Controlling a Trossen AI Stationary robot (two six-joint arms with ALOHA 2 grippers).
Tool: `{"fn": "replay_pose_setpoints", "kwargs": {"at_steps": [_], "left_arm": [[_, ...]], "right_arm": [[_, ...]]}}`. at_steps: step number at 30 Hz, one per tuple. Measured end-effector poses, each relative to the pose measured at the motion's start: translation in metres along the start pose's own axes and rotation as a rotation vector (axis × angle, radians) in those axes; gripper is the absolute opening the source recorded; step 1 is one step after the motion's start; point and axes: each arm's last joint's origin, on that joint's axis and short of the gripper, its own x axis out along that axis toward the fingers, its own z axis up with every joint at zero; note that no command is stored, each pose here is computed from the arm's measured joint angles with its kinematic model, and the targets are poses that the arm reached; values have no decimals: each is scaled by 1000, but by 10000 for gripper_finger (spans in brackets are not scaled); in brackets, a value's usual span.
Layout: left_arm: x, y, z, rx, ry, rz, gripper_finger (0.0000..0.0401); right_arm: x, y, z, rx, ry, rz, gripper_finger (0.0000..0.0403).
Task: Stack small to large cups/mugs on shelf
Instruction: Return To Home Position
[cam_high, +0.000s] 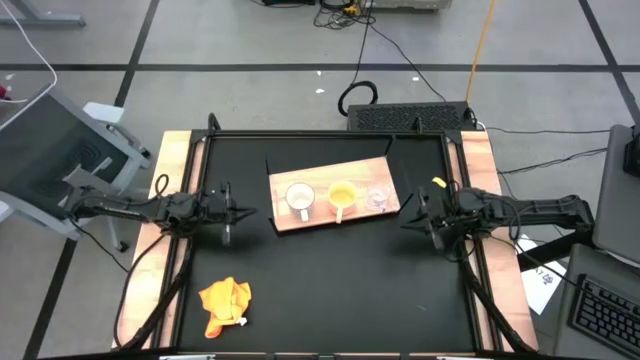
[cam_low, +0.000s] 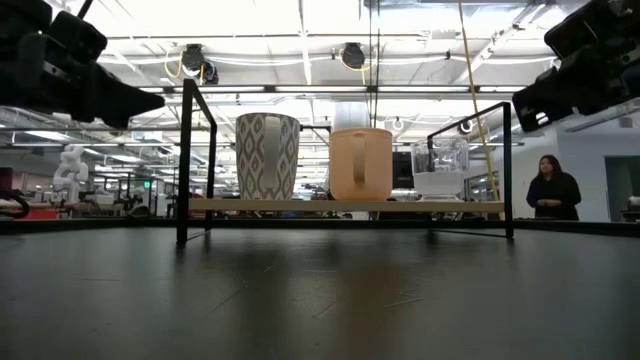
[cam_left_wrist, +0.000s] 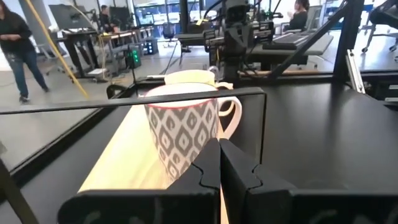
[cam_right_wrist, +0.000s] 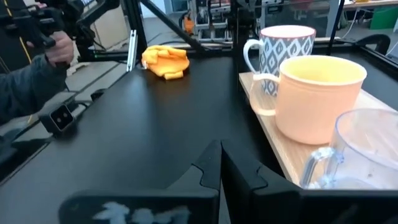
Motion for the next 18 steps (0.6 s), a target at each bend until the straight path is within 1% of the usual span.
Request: {"fn": "replay_pose_setpoints", "kwargs": {"at_steps": [4,7,10,12,16,18], "left_arm": [[-1,0,-1,-6,7,-15,0],[-1,0,-1,-10,6,-16,0],[-1,-1,-2,-7,18,-26,0],[-1,-1,-2,-7,16,-52,0],[-1,-4,2,-17,-28,-156,0],[-1,-4,2,-17,-29,-166,0]], "right_arm": [[1,0,-6,-4,13,5,0],[2,0,-10,-8,14,49,0],[2,0,-14,-9,9,55,0],[2,0,-16,-10,5,54,0],[1,0,-17,-15,-18,56,0],[0,0,-17,-18,-29,58,0]]}}
